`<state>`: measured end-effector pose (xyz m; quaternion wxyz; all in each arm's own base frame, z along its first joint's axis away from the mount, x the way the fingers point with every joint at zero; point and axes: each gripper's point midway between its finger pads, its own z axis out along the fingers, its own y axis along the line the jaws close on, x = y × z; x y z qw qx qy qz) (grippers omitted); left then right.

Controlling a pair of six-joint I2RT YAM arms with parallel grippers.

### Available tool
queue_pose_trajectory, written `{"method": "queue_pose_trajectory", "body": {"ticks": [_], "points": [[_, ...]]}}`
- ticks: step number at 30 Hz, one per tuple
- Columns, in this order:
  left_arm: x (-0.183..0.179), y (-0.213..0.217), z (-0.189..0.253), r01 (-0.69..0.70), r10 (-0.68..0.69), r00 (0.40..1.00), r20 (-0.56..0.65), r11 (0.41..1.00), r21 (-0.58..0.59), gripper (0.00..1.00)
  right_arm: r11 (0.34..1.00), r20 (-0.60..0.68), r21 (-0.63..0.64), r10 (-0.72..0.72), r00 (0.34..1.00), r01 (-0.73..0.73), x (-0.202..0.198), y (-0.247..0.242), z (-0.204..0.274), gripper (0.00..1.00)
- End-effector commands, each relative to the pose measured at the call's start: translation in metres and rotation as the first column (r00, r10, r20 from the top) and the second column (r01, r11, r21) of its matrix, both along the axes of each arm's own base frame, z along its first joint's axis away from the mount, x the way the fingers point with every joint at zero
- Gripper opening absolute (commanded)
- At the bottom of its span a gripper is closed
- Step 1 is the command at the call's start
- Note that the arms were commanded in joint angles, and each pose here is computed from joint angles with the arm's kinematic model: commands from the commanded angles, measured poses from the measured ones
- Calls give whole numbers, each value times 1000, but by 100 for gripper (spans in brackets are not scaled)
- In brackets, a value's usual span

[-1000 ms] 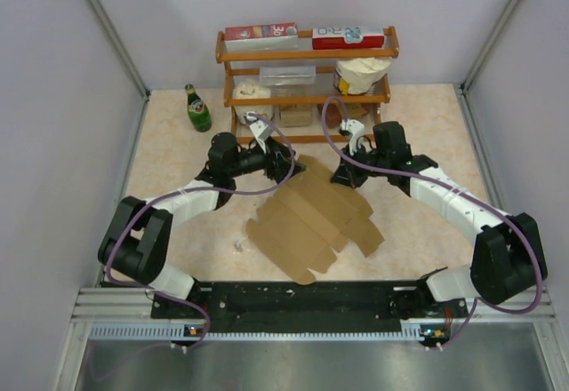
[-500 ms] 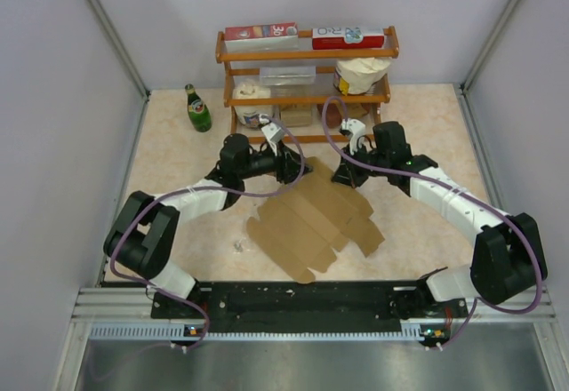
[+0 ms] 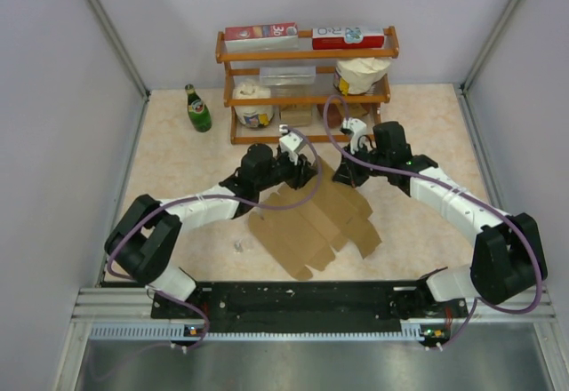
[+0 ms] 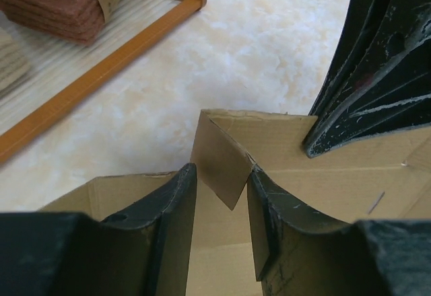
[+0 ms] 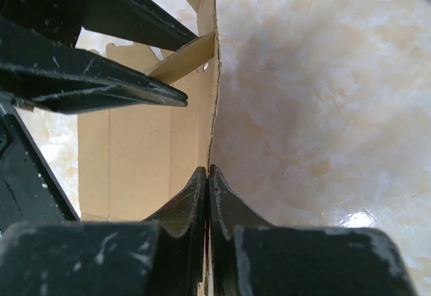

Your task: Fold the paper box

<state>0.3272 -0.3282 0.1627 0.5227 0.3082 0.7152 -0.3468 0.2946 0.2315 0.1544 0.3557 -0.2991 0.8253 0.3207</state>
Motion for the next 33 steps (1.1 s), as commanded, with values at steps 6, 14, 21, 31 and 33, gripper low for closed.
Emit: {"method": "queue_pose_trajectory", "body": {"ticks": [6,14,21,31,33], "points": [[23,-8,39,-238,228,957,177,970,40,40,998,28,62,-27,999,25,9,10,16,0],[20,-25,32,-283,264,947,184,955,85,41,997,25,63,-36,999,34,11,11,15,0],[18,-33,27,-267,249,953,173,959,91,38,998,24,59,-38,999,36,12,10,13,0],[12,-37,24,-261,243,956,162,961,95,32,998,23,53,-47,999,46,14,10,12,0],[11,-39,25,-258,242,957,160,962,92,30,998,20,51,-49,999,48,14,10,10,0]]}}
